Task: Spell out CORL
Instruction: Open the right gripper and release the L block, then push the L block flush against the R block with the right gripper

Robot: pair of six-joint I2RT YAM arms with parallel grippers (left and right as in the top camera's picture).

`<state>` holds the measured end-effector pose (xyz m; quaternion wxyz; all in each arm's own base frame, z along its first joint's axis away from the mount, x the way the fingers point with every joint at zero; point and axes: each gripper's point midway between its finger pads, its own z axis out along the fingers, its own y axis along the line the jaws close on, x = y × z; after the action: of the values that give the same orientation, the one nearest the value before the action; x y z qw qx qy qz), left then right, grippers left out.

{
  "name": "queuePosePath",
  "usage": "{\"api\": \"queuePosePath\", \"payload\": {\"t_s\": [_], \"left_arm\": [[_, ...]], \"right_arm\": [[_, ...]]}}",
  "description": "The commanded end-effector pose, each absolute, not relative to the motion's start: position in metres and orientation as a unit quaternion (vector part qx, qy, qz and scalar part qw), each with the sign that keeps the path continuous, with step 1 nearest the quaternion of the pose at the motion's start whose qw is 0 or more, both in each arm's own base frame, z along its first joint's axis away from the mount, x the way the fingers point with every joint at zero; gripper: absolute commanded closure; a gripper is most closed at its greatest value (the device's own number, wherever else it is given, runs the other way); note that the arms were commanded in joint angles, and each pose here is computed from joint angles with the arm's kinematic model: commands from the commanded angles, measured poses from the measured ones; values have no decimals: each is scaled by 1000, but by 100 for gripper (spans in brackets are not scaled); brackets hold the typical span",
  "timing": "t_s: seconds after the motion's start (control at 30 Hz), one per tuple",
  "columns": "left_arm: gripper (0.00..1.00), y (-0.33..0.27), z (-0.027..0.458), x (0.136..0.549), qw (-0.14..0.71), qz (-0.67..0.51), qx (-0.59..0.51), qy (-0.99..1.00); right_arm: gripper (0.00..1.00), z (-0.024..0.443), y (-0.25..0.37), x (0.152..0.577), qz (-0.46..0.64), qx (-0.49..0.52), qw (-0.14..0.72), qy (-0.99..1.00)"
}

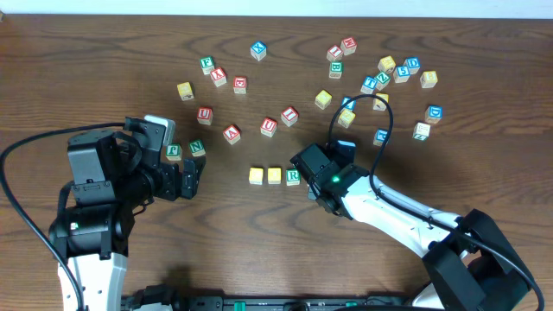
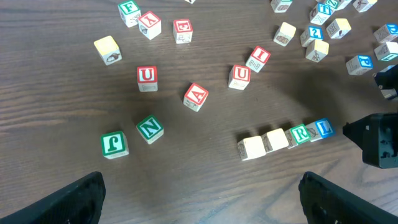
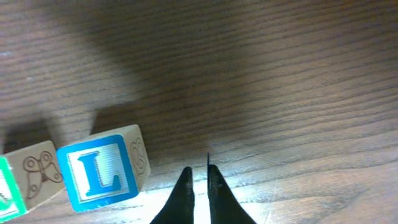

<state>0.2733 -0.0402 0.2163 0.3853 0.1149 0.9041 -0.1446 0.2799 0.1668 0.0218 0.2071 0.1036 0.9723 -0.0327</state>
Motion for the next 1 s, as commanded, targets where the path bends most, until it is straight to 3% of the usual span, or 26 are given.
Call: {"api": "queuePosePath", "payload": {"t_s": [0.0, 0.97], "left_arm": [[2, -41, 227, 276, 398, -144, 126, 897], [2, -41, 227, 276, 398, -144, 125, 897]], "right_arm": [[95, 25, 173, 281, -19, 107, 215, 971], [98, 12, 186, 284, 2, 79, 214, 974]]}}
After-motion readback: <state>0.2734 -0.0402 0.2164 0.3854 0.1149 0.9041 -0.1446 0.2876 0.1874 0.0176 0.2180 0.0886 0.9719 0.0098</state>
